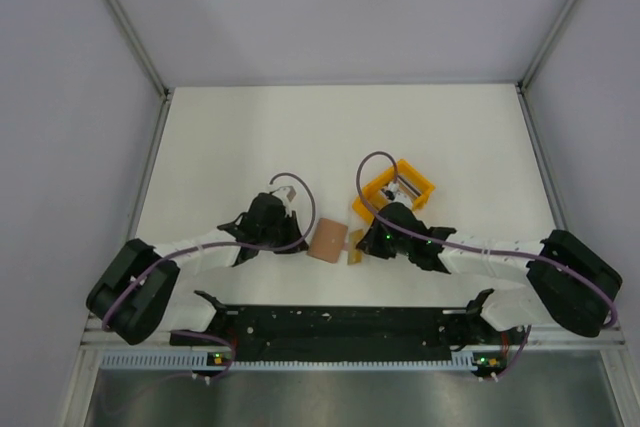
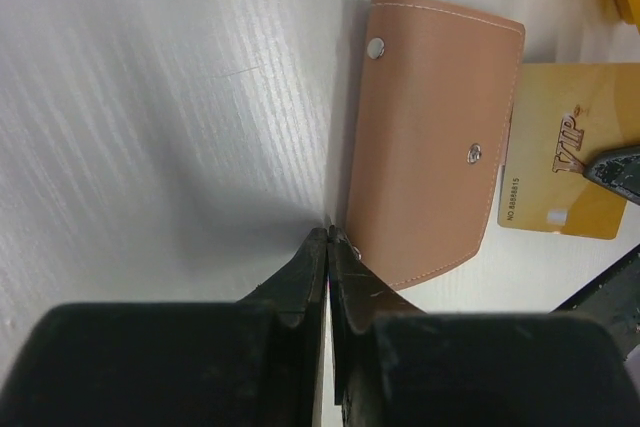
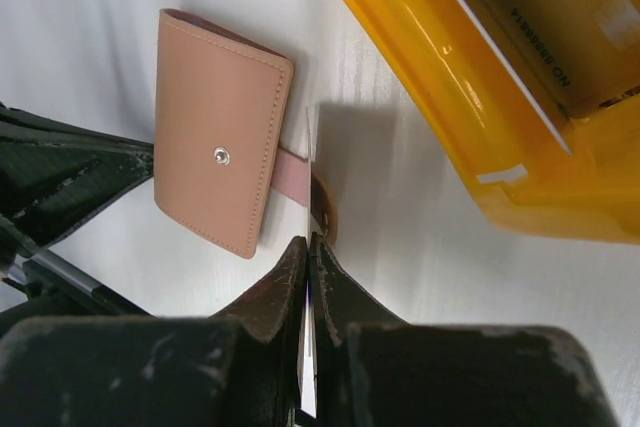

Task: Put the credit cards into the card holder
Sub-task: Open the card holder at the center of the board.

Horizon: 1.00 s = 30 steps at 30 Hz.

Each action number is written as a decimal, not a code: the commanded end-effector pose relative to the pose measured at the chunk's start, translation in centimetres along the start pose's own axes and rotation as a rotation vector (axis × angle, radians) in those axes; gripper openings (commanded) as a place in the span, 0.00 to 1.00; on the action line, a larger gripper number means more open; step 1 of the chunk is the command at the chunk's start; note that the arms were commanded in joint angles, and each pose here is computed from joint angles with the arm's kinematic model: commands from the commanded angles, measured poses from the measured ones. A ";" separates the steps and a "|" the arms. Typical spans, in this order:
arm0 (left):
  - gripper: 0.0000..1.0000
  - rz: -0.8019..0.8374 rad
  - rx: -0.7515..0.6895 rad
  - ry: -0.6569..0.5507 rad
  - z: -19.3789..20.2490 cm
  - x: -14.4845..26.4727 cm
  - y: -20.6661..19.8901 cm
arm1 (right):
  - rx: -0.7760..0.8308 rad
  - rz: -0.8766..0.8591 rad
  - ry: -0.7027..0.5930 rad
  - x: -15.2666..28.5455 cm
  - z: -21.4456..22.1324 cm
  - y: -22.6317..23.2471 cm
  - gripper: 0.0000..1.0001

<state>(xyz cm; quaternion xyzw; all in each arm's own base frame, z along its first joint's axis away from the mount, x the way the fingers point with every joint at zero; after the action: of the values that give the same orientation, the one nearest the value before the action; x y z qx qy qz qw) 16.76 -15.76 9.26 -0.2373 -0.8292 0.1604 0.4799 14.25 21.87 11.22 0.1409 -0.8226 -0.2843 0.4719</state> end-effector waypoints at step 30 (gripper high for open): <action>0.00 0.065 -0.075 0.034 -0.8 -1.8 -1.6 | 0.146 -0.190 -0.065 1.9 -2.7 4.9 0.00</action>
<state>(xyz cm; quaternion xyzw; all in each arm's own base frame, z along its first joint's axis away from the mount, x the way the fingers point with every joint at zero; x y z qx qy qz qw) 17.38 -17.71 9.07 -0.2820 -0.8119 0.1581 0.4861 14.95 22.83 13.09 0.2071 -0.8300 -0.2661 0.4443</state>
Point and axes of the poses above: each gripper's point midway between its finger pads, its own x axis back along the fingers, its own y axis along the line the jaws close on, z = x × y, the point moved 10 cm from there along x, back along the fingers, and after that the axes turned 3 degrees about -x, right-handed, at the moved point
